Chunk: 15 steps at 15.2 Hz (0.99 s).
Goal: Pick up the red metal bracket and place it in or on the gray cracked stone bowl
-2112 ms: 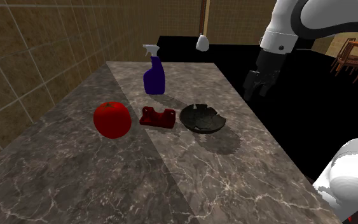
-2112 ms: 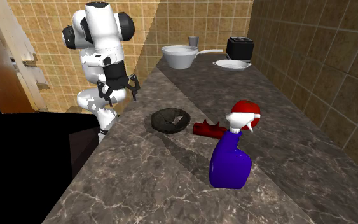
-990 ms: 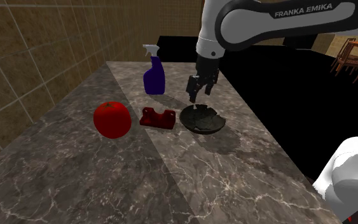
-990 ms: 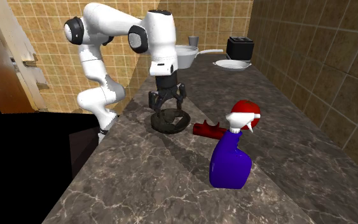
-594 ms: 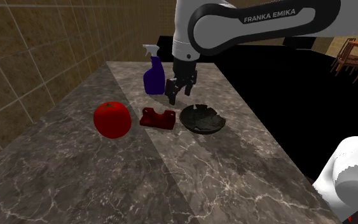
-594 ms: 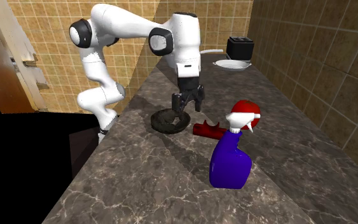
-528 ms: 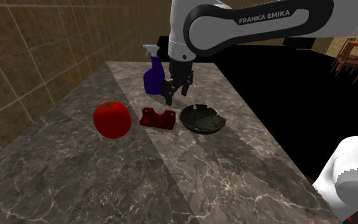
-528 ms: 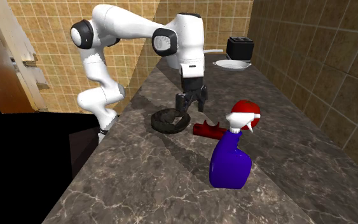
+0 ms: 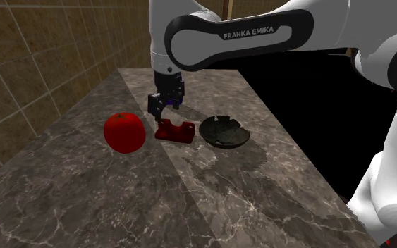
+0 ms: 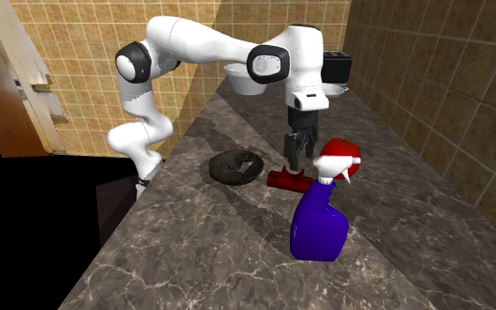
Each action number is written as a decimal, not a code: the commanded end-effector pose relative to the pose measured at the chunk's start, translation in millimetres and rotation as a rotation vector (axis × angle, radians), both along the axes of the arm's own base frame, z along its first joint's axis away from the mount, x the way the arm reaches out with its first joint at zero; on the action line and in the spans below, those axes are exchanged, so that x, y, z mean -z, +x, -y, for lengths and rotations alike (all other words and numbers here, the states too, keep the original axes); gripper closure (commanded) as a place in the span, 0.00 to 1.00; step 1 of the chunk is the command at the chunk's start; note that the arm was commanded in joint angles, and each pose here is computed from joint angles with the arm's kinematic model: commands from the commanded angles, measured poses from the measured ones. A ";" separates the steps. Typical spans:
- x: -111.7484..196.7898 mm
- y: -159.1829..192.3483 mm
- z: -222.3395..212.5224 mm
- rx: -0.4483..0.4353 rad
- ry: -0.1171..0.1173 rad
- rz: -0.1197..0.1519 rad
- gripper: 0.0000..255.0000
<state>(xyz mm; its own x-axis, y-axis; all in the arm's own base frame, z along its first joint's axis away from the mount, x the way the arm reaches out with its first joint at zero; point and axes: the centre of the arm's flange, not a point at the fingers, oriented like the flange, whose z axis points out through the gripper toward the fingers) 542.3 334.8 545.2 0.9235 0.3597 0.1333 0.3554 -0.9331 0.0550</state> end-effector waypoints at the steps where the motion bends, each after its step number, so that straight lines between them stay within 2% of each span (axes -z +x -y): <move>1: 9.1 2.9 -4.3 -0.006 -0.001 0.002 0.00; 7: 38.3 7.2 -4.2 -0.006 -0.001 0.002 0.00; 14: 38.2 7.2 -4.2 -0.006 -0.001 0.002 0.00; 15: 38.2 7.2 -4.2 -0.006 -0.001 0.002 1.00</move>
